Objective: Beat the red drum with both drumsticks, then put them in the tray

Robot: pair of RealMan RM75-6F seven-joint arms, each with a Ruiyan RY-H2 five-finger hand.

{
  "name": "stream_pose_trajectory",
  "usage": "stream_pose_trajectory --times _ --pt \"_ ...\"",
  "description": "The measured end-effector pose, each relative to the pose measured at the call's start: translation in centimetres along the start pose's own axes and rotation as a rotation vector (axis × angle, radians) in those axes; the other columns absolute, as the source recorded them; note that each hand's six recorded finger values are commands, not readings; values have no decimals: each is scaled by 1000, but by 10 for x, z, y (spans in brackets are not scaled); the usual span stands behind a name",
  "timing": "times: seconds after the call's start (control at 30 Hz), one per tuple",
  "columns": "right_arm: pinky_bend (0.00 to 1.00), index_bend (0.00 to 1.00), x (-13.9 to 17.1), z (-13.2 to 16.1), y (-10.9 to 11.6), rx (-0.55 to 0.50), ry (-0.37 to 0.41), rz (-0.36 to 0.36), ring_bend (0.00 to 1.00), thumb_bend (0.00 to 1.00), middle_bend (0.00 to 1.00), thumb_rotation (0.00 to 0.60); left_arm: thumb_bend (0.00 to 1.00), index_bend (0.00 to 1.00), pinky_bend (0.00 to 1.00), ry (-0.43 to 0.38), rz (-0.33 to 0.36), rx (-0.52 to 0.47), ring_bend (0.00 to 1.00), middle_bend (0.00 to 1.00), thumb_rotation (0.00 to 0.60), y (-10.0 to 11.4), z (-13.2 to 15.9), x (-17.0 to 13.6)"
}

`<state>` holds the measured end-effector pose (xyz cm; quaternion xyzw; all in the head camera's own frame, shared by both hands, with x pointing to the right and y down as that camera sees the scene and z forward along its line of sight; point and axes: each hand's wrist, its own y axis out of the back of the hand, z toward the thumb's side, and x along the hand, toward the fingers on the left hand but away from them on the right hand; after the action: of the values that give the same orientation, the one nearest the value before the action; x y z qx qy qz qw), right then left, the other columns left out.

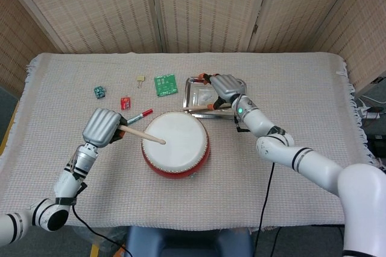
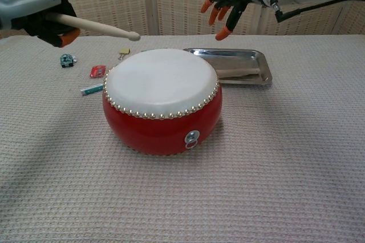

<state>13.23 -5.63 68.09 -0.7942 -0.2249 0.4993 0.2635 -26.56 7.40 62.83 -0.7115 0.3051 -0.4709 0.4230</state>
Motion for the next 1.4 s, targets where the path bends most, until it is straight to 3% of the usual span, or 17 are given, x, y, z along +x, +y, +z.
stream_pose_trajectory --times 0.1,0.27,0.5,0.83,1.1,1.27,1.4 --pt "342 198 30 13 8 -27 43 17 204 138 260 600 657 1000 1000 -1 -16 3 1000 1000 600 -2 9 6" --pt "380 226 74 15 28 -62 35 11 236 119 297 600 657 1000 1000 -3 -28 1 1000 1000 600 -3 19 12" --pt "392 234 108 50 15 -163 72 105 242 116 299 600 656 1000 1000 44 -61 51 1000 1000 600 -8 34 26" --pt "392 235 101 96 -11 -163 131 159 242 116 299 600 653 1000 1000 90 -50 37 1000 1000 600 -3 64 41" --pt "399 254 86 122 -29 -150 141 156 246 116 311 600 653 1000 1000 84 -37 29 1000 1000 600 0 82 47" --pt "433 317 80 129 -33 -151 129 138 303 147 381 600 652 1000 1000 84 -33 35 1000 1000 600 -1 88 49" --pt "494 433 77 131 -31 -153 117 102 394 248 482 600 652 1000 1000 87 -26 42 1000 1000 600 -1 91 50"
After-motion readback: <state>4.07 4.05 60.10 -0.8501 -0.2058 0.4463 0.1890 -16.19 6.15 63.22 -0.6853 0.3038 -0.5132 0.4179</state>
